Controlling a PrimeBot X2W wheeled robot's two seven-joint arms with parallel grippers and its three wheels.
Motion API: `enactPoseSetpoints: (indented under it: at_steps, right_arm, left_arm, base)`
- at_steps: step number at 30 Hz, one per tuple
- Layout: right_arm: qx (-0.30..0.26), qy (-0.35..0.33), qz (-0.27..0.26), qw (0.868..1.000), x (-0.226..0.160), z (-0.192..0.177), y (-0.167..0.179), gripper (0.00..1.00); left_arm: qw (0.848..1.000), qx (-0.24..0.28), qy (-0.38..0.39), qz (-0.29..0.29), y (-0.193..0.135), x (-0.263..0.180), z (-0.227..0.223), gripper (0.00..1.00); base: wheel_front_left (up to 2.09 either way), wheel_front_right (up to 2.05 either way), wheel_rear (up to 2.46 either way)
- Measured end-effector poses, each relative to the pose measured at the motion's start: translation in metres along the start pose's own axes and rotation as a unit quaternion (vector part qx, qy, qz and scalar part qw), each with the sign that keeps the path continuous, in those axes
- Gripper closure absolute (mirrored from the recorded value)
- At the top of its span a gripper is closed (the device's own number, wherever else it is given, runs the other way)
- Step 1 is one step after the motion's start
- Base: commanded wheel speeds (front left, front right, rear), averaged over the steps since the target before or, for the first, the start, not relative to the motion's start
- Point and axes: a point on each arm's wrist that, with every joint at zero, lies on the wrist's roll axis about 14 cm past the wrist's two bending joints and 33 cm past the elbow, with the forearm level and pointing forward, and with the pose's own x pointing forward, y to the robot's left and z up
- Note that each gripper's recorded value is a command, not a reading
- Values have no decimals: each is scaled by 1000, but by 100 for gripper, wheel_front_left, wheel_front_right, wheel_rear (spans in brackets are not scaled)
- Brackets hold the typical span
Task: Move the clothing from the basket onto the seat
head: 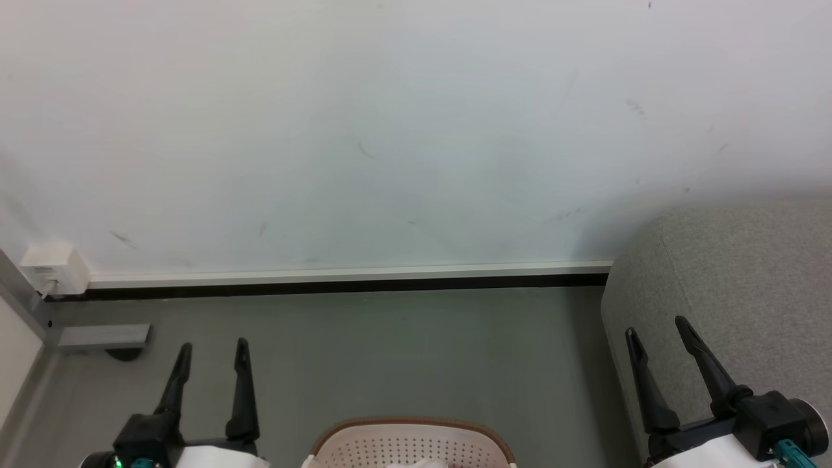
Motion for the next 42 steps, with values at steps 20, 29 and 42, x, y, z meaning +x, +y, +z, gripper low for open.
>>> enactPoseSetpoints:
  at_steps: [20, 29, 42]
  right_arm:
    - [1, 4, -10, 1000, 1, -3, -7, 0]
    - [0, 15, -33, 999, 3, -12, -24, 0]
    - [5, 42, -56, 998, 28, -41, -47, 0]
  left_arm:
    - [1000, -10, 16, -15, -9, 5, -12, 0]
    - [998, -23, 39, -39, -26, 17, -30, 0]
    - [988, -48, 114, -88, -62, 54, -99, 0]
  base:
    - [0, 0, 0]
    - [0, 0, 0]
    - [0, 0, 0]
